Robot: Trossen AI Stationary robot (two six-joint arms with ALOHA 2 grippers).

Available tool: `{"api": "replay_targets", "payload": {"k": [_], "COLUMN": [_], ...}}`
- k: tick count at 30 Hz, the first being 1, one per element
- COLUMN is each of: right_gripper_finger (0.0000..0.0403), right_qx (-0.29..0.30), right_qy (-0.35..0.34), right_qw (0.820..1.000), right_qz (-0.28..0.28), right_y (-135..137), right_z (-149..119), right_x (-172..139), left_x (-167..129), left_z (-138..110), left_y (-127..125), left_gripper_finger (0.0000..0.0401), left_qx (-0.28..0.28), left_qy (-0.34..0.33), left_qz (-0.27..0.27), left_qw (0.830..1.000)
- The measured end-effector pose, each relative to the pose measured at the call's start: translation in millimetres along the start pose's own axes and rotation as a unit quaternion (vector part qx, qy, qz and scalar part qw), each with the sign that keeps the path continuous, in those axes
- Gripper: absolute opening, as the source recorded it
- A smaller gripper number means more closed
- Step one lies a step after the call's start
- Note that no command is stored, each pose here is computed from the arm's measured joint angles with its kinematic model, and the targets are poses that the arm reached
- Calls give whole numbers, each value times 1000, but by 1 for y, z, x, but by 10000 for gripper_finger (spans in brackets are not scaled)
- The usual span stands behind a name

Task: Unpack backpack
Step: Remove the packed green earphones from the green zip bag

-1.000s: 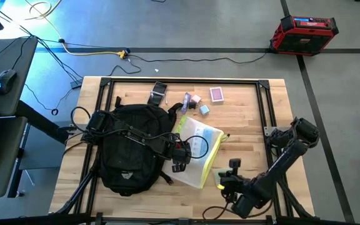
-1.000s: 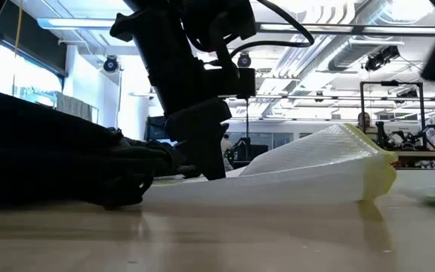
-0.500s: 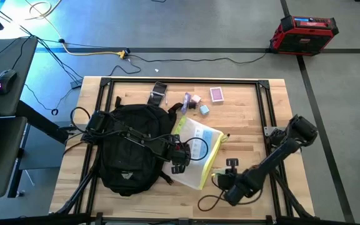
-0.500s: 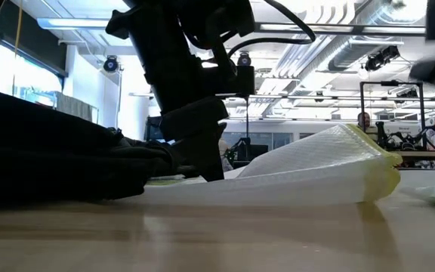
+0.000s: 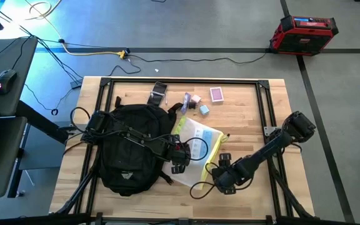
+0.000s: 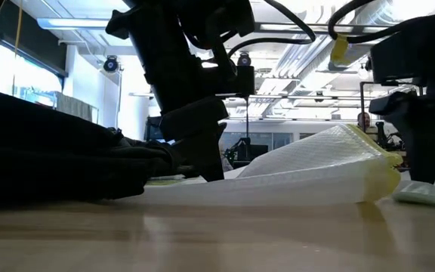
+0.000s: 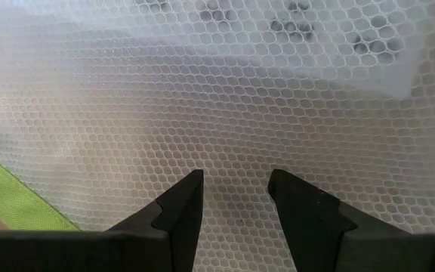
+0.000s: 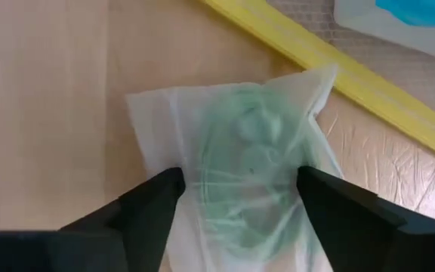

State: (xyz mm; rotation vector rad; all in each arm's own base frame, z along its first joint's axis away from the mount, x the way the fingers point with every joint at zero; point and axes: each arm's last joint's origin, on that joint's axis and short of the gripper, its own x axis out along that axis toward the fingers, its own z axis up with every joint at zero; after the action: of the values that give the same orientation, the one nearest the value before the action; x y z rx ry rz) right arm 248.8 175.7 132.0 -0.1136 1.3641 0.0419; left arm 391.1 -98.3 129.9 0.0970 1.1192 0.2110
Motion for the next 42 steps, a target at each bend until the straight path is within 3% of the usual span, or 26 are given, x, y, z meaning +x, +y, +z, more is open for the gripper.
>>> {"api": "replay_targets", "payload": {"k": [7, 12, 16, 20, 24, 28, 34, 37, 40, 42], "right_gripper_finger": [116, 14, 15, 4, 4, 3, 2, 2, 2, 2], "right_qx": [31, 22, -2, -47, -70, -41, 122, 195, 249, 290], "right_qy": [-16, 12, 48, 38, -50, -123, -128, -146, -197, -249], "right_qw": [999, 1000, 999, 998, 989, 956, 932, 919, 913, 897], "right_qz": [-29, -15, 16, 18, -119, -264, -318, -311, -256, -223], "right_y": [-2, 0, 11, 20, 5, -34, -129, -178, -226, -255], "right_z": [1, 1, 7, 15, 20, 19, 11, 8, 9, 11], "right_x": [2, -3, -21, -54, -92, -111, -98, -84, -70, -66], "left_x": [0, 0, 0, 0, -1, -1, -3, -3, -3, -3], "left_z": [0, 0, 0, 0, 0, -1, -2, -2, -1, 0], "left_y": [-1, -1, -1, -1, -2, -5, -9, -10, -11, -11], "left_gripper_finger": [145, 145, 145, 145, 145, 145, 145, 145, 145, 145], "left_qx": [1, 1, 1, 1, 2, 4, 9, 9, 8, 6], "left_qy": [-1, -1, -1, -1, -2, -4, -5, -6, -13, -18], "left_qz": [-1, -2, -2, -2, -3, -4, -7, -8, -12, -15], "left_qw": [1000, 1000, 1000, 1000, 1000, 1000, 1000, 1000, 1000, 1000]}}
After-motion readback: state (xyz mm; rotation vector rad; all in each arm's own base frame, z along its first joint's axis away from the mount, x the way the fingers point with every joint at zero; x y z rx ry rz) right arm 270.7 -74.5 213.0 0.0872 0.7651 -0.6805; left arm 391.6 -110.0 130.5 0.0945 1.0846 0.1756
